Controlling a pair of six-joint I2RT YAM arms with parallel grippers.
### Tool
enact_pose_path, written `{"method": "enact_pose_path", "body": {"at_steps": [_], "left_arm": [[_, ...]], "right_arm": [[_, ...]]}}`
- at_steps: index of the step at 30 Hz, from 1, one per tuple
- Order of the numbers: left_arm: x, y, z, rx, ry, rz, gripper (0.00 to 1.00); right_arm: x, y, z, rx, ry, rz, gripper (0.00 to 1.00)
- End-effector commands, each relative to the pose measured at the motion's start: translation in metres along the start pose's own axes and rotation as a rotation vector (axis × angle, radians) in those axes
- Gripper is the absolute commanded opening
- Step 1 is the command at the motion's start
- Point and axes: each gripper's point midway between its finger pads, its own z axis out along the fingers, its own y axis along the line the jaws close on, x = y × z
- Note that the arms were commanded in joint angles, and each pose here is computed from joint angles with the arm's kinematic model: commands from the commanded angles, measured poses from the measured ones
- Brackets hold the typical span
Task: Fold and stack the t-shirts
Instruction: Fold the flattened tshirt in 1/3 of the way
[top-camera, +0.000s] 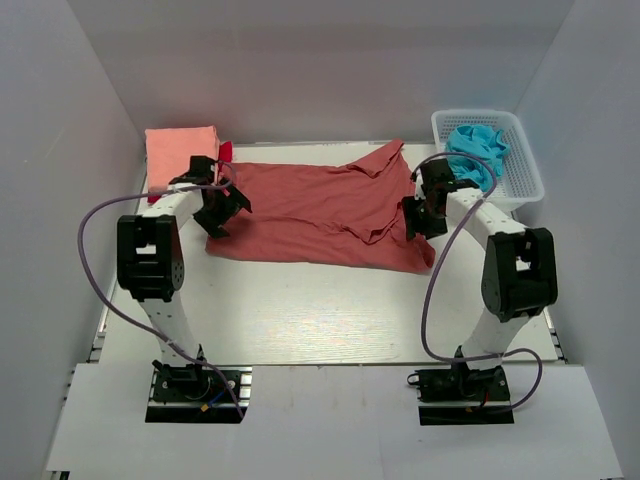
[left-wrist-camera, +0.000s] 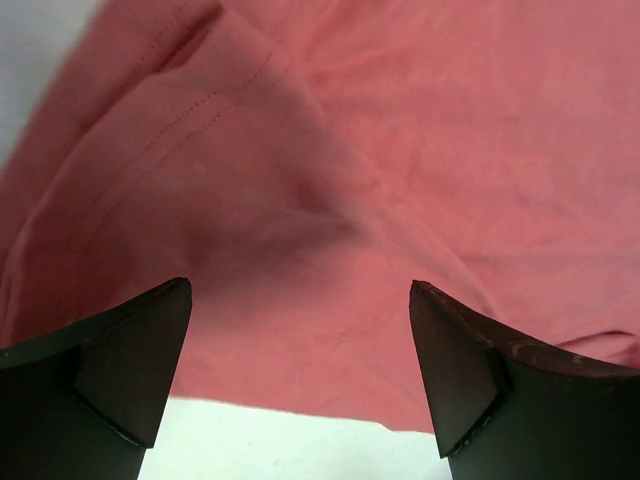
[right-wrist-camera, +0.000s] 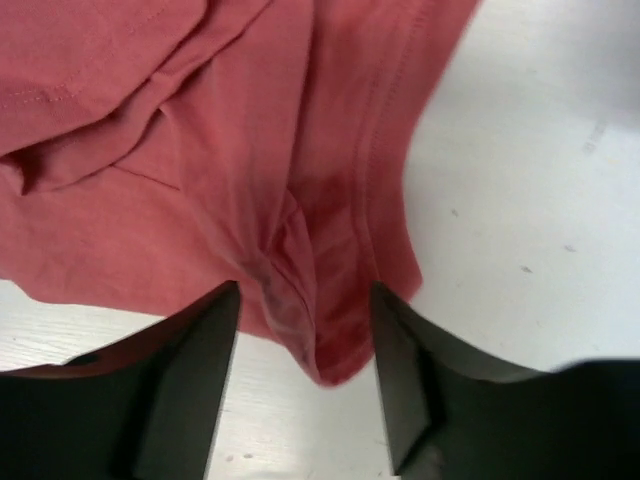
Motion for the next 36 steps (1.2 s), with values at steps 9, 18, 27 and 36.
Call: {"method": "enact_pose_path", "body": {"at_steps": [9, 18, 27, 36], "left_arm": [[0.028, 0.045, 0.035, -0.124, 0.075, 0.012, 1.00], [0.033, 0.062, 0.036, -0.179, 0.081, 0.052, 1.00], [0.025, 0.040, 0.022, -0.120, 0.074, 0.102, 1.00], [0.013, 0.025, 0.007, -0.083, 0.035, 0.117, 1.00]], "right_arm": [[-0.004, -0.016, 0.025, 0.056, 0.007, 0.089, 0.00], [-0.001, -0.053, 0.047, 0.274, 0.019, 0.156, 0.00], [-0.043, -0.006, -0.008, 0.085, -0.122, 0.124, 0.55], [-0.046, 0.063, -0.024, -0.215, -0.187, 0.111, 0.90]]}}
